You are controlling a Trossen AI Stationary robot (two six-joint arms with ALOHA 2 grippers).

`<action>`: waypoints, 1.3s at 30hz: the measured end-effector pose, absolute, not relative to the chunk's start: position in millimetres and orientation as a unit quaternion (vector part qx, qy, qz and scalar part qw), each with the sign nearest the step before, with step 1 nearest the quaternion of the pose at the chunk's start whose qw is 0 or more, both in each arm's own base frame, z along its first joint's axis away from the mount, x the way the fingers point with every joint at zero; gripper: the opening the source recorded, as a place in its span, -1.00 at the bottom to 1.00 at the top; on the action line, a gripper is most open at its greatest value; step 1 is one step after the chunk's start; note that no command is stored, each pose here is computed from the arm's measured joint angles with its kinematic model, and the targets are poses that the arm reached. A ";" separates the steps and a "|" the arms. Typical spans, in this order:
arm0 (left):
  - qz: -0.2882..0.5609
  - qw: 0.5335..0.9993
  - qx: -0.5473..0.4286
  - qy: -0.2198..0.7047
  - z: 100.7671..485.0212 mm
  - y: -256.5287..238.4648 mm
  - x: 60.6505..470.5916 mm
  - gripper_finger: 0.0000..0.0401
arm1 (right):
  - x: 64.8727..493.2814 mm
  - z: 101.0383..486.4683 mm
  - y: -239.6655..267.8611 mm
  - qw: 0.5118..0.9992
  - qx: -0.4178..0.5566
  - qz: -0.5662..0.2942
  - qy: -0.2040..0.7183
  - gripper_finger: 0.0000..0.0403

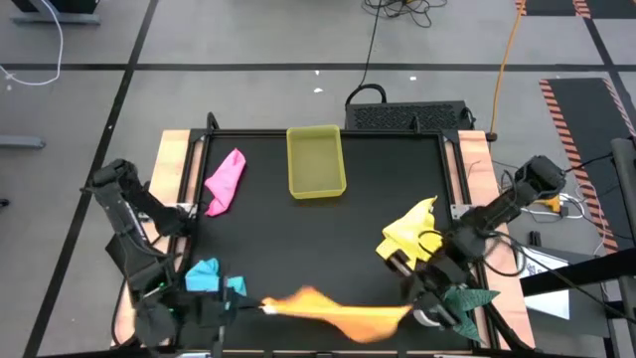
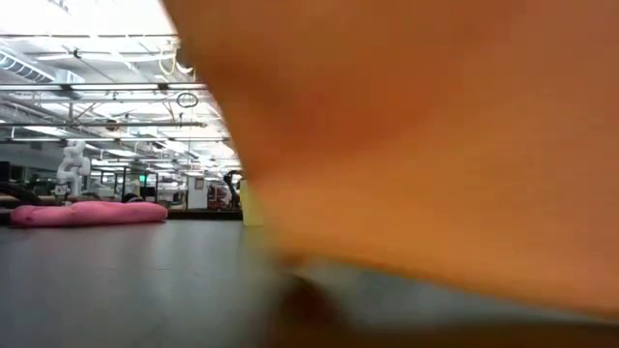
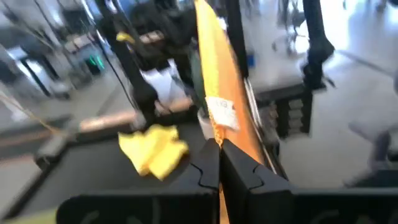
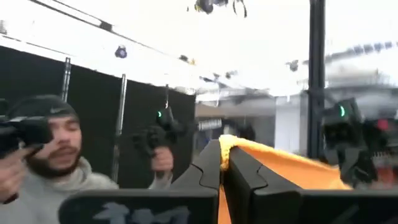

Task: Fold microfiber towels
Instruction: Fold the orange towel

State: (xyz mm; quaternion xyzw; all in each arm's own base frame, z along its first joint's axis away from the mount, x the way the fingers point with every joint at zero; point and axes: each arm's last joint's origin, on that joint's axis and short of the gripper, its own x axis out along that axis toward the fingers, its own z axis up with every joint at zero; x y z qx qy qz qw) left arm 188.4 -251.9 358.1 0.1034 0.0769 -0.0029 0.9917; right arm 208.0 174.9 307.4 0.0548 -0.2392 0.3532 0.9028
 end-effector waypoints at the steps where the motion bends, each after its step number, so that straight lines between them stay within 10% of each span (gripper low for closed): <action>1: 0.017 0.990 0.118 0.069 360.0 -251.7 187.5 -0.98 | 207.8 310.6 177.2 0.910 0.041 0.333 -0.243 -1.00; 10: 0.208 0.954 0.175 0.130 333.4 -204.3 217.0 -0.99 | 233.4 283.4 137.6 0.983 -0.125 -0.112 -0.069 -1.00; 18: 0.266 0.923 0.149 0.234 267.6 -148.9 237.5 -0.99 | 243.1 225.6 80.2 0.979 -0.078 -0.188 0.020 -1.00; 28: 0.185 0.949 0.107 0.231 267.2 -165.7 238.8 -0.97 | 239.0 221.2 81.6 0.998 -0.015 0.040 -0.043 -1.00; 34: 0.005 0.989 0.057 0.136 316.8 -215.1 231.3 -0.98 | 214.0 258.5 116.4 0.921 0.050 0.310 -0.230 -1.00; 39: -0.046 0.997 0.058 0.023 357.3 -239.3 215.6 -0.98 | 199.6 294.3 138.1 0.879 0.135 0.329 -0.318 -1.00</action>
